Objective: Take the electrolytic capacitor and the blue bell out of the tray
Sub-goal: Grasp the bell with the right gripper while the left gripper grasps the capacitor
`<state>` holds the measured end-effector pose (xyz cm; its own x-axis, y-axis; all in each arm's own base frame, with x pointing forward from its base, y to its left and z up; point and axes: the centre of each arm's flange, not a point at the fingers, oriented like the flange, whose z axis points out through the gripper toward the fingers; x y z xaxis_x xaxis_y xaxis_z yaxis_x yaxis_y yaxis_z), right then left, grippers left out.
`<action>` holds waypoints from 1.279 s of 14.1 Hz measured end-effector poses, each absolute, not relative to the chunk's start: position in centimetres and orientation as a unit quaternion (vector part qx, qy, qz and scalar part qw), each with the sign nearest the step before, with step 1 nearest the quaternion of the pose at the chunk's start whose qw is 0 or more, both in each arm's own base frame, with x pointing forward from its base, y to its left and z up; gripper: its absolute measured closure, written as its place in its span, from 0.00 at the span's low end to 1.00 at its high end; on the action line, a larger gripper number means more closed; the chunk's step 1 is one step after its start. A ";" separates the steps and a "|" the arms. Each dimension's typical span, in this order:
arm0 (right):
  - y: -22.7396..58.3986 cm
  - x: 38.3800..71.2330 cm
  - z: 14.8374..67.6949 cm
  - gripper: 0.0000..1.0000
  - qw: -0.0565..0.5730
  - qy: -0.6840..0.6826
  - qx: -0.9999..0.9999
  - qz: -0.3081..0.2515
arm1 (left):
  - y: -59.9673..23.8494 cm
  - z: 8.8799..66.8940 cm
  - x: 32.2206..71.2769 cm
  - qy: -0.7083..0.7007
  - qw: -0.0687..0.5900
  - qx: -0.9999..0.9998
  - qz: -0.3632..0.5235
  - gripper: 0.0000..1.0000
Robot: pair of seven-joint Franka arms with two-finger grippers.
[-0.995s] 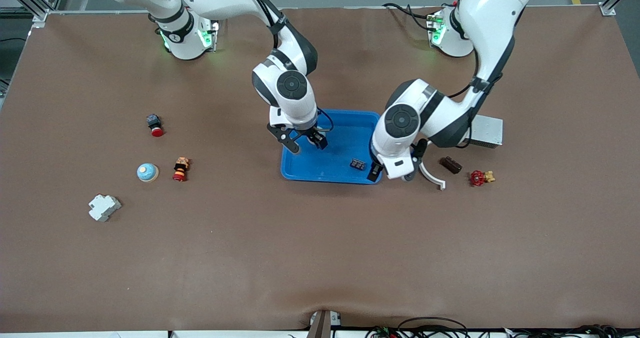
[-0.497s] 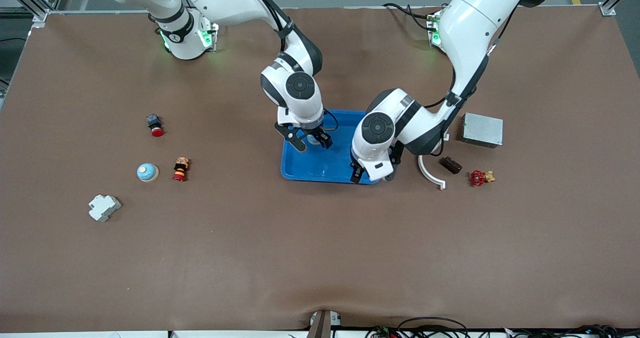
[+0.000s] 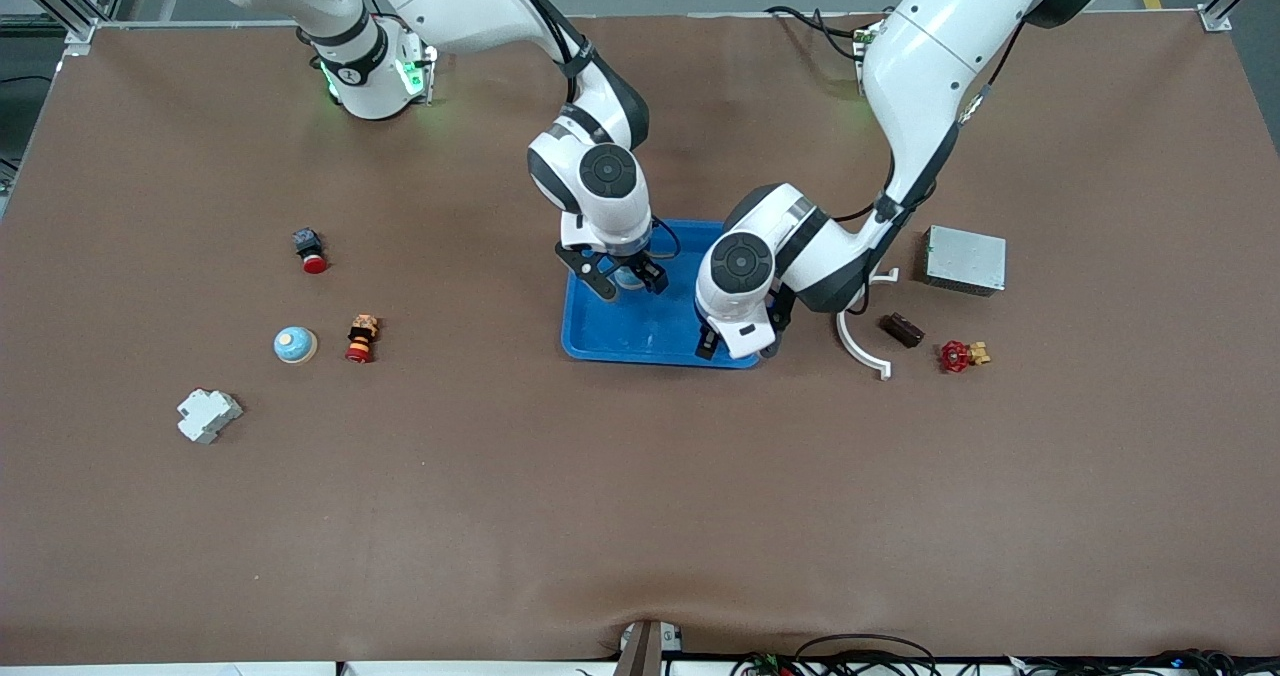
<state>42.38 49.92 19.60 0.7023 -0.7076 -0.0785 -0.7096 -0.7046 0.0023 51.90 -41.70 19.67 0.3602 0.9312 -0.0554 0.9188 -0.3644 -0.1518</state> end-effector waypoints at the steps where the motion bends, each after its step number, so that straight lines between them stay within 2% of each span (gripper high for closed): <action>1: 50.0 42.3 19.6 0.00 0.014 0.384 -0.923 0.037 | -41.8 19.3 51.6 -0.561 0.050 -0.824 0.067 0.02; 4: 50.0 42.3 19.5 0.00 0.014 0.384 -0.923 0.037 | -41.9 18.6 51.0 -0.566 0.058 -0.819 0.070 0.03; 5: 50.0 42.3 19.5 0.00 0.013 0.384 -0.923 0.037 | -41.9 18.4 50.8 -0.566 0.061 -0.819 0.070 0.06; 6: 50.0 42.3 19.5 0.00 0.013 0.384 -0.923 0.037 | -41.8 18.3 50.7 -0.566 0.062 -0.819 0.071 0.15; 9: 50.0 42.3 19.5 0.00 0.013 0.384 -0.923 0.037 | -41.7 18.2 50.8 -0.567 0.061 -0.818 0.070 0.50; 11: 50.0 42.3 19.5 0.00 0.013 0.384 -0.923 0.037 | -41.7 18.2 50.9 -0.566 0.061 -0.819 0.067 0.66; 17: 50.1 42.3 18.7 0.00 0.019 0.384 -0.923 0.034 | -41.5 19.4 51.9 -0.561 0.050 -0.825 0.048 0.66; 18: 50.1 42.3 18.6 0.07 0.019 0.384 -0.923 0.034 | -41.3 20.3 52.4 -0.563 0.047 -0.824 0.044 0.66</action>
<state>42.27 50.08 18.60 0.7032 -0.7068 -0.0772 -0.7094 -0.7048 -0.0091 52.37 -41.27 20.26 0.3624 0.9318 -0.0204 0.9236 -0.3620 -0.1265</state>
